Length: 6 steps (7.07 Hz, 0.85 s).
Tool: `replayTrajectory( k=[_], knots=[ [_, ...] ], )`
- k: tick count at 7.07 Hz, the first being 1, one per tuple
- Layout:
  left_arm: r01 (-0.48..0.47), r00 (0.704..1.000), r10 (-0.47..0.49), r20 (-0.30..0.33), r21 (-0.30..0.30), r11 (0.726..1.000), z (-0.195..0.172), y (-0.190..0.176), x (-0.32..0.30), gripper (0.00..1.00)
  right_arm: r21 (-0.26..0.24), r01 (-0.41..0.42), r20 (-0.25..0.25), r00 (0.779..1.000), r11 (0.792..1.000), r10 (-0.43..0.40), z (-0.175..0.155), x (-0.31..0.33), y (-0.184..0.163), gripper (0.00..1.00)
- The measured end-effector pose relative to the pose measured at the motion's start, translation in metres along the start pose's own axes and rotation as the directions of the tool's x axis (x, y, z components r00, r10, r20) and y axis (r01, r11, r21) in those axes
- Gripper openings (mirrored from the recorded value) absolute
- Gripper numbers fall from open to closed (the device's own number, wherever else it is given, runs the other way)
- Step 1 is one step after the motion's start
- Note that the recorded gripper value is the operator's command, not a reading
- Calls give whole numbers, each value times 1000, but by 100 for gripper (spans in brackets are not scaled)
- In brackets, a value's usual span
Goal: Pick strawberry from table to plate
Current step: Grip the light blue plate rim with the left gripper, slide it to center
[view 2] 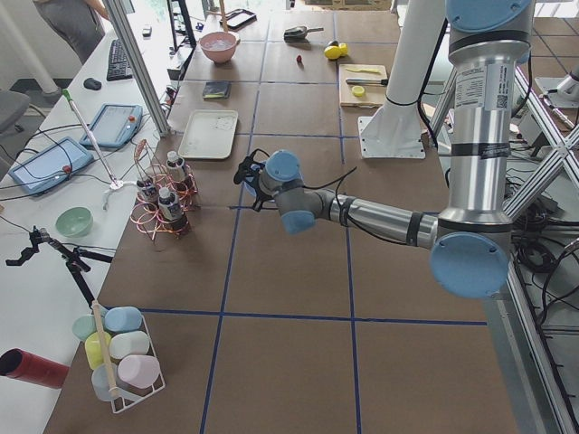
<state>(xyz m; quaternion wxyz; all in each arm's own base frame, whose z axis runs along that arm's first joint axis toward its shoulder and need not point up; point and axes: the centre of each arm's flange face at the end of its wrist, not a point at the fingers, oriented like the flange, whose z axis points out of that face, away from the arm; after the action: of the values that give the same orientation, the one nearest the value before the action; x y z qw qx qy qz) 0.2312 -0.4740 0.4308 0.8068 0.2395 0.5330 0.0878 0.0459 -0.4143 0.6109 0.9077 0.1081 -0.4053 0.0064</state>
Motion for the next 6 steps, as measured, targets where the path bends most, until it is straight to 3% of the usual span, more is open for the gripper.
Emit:
replayTrajectory(
  k=[1,3,4,6],
  knots=[
    [51,997,-52,-61,-19,999,40,-16,65,0,0,0,0,1000,1000,0,0,0,0,100],
    [159,980,-162,-119,-35,987,143,-7,199,0,0,-1,-1,1000,1000,1,0,0,0,100],
    [181,977,-184,-112,-36,983,183,10,239,0,-1,-2,-1,1000,1000,2,1,1,0,100],
    [188,978,-190,-82,-31,982,219,31,262,0,-3,-5,-1,1000,1000,5,1,2,1,100]
  ],
)
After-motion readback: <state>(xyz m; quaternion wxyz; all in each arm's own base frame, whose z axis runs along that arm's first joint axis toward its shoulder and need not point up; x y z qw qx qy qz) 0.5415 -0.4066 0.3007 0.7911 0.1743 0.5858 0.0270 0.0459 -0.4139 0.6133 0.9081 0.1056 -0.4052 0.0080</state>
